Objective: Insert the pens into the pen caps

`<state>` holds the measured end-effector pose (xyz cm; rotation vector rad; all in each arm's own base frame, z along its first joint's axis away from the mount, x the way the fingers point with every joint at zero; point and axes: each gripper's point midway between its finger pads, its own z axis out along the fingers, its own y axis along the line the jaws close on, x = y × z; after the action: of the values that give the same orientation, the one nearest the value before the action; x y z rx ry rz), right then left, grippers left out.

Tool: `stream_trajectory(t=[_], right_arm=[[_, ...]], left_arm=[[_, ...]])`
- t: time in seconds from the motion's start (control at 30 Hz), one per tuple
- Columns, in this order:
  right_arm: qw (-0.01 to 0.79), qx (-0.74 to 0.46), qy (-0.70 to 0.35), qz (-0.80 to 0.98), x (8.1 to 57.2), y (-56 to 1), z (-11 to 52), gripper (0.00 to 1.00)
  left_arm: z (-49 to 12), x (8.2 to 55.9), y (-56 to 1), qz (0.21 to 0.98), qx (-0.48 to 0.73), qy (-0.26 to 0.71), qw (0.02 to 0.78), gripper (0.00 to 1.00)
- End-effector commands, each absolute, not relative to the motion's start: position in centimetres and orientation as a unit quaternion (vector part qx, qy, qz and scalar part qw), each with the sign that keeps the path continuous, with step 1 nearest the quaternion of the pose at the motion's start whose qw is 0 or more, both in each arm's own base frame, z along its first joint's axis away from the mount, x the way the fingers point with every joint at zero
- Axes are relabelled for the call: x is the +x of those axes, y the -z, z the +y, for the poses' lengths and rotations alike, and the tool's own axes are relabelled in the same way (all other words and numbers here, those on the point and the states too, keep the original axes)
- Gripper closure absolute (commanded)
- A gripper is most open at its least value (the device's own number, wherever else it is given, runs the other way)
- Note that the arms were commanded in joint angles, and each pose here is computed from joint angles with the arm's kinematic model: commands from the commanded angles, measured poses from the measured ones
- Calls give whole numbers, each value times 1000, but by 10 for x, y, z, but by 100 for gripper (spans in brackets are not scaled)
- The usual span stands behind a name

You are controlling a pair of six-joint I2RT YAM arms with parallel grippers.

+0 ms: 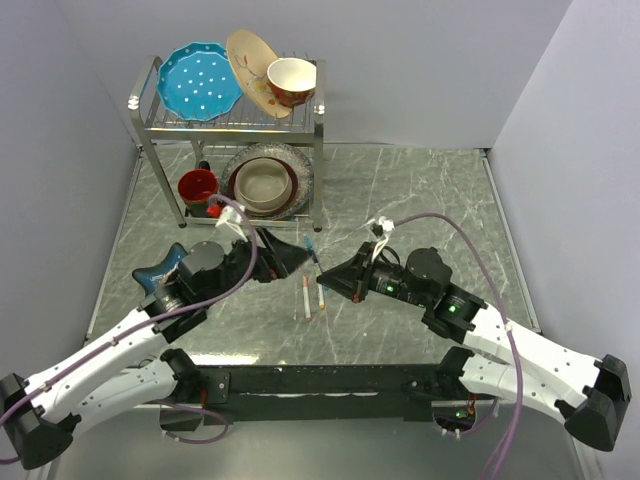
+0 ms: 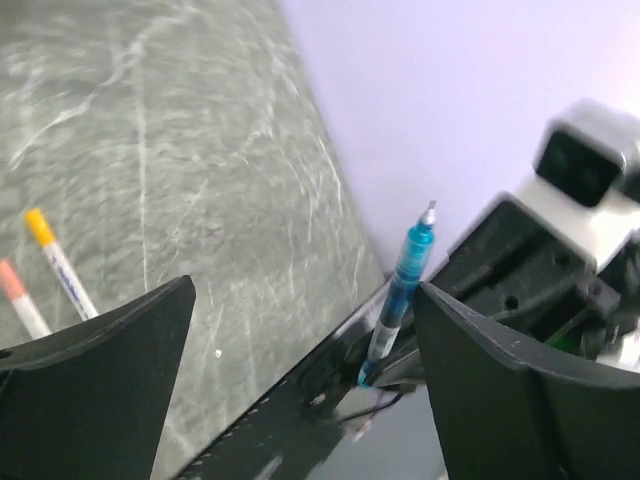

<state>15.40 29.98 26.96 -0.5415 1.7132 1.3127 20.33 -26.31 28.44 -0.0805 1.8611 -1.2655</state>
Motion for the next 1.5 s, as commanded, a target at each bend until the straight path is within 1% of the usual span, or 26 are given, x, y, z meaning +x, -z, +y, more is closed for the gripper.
stream_trajectory(t=[0.0, 0.07, 0.13, 0.17, 0.23, 0.27, 0.3, 0.37, 0.43, 0.47, 0.53, 0.6, 0.63, 0.7, 0.73, 0.83, 0.9, 0.93, 0.97, 1.07, 1.2, 1.33, 1.47], right_arm=[[499, -169, -504, 685, 165, -288, 276, 100], [503, -162, -500, 686, 166, -287, 271, 100], [508, -163, -496, 686, 163, -289, 266, 100], [508, -165, -492, 687, 162, -287, 264, 100], [516, -170, -484, 686, 160, -286, 257, 100], [519, -171, -482, 685, 159, -286, 255, 100], [526, -172, -479, 682, 156, -288, 249, 100], [535, -168, -475, 679, 155, -290, 242, 100], [546, -171, -472, 671, 150, -292, 233, 100], [556, -170, -476, 660, 145, -299, 227, 100], [569, -164, -474, 652, 143, -302, 218, 100], [585, -159, -472, 640, 138, -309, 207, 100], [591, -154, -469, 638, 139, -310, 203, 100], [603, -141, -463, 634, 137, -313, 191, 100], [606, -136, -462, 633, 136, -314, 187, 100], [614, -130, -465, 624, 129, -316, 176, 100], [624, -120, -464, 618, 126, -319, 167, 100], [627, -117, -462, 617, 126, -319, 164, 100], [631, -114, -463, 612, 123, -320, 160, 100], [640, -103, -454, 611, 124, -321, 151, 100], [642, -104, -453, 610, 121, -321, 147, 100], [646, -100, -449, 609, 122, -320, 145, 100], [648, -99, -449, 607, 123, -321, 145, 100]], left_arm=[[-201, 242, -271, 734, -277, 423, 453, 12], [-192, 242, -262, 737, -299, 404, 451, 16], [-192, 245, -269, 738, -267, 396, 477, 16], [-191, 245, -269, 755, -201, 362, 509, 14], [-192, 245, -271, 772, -136, 328, 527, 12], [-188, 243, -262, 794, -69, 280, 536, 11], [-189, 243, -271, 796, -35, 269, 541, 11], [-180, 244, -250, 833, 27, 187, 519, 8], [-176, 251, -250, 849, 78, 126, 507, 7], [-171, 249, -241, 861, 101, 100, 488, 6], [-181, 247, -230, 865, 185, 85, 458, 5], [-180, 247, -208, 873, 231, 53, 427, 7], [-174, 250, -202, 869, 258, 23, 422, 10], [-169, 251, -178, 873, 293, -11, 391, 13], [-168, 251, -172, 865, 329, -24, 378, 16], [-165, 247, -142, 858, 395, -49, 324, 18], [-168, 239, -119, 852, 438, -38, 284, 20], [-169, 238, -113, 841, 465, -36, 273, 23], [-173, 230, -100, 839, 484, -13, 250, 24], [-167, 233, -83, 839, 497, -9, 222, 28], [-151, 245, -69, 845, 495, -10, 204, 33], [-150, 255, -59, 841, 500, -4, 207, 34], [-152, 254, -46, 838, 511, 4, 191, 36]])
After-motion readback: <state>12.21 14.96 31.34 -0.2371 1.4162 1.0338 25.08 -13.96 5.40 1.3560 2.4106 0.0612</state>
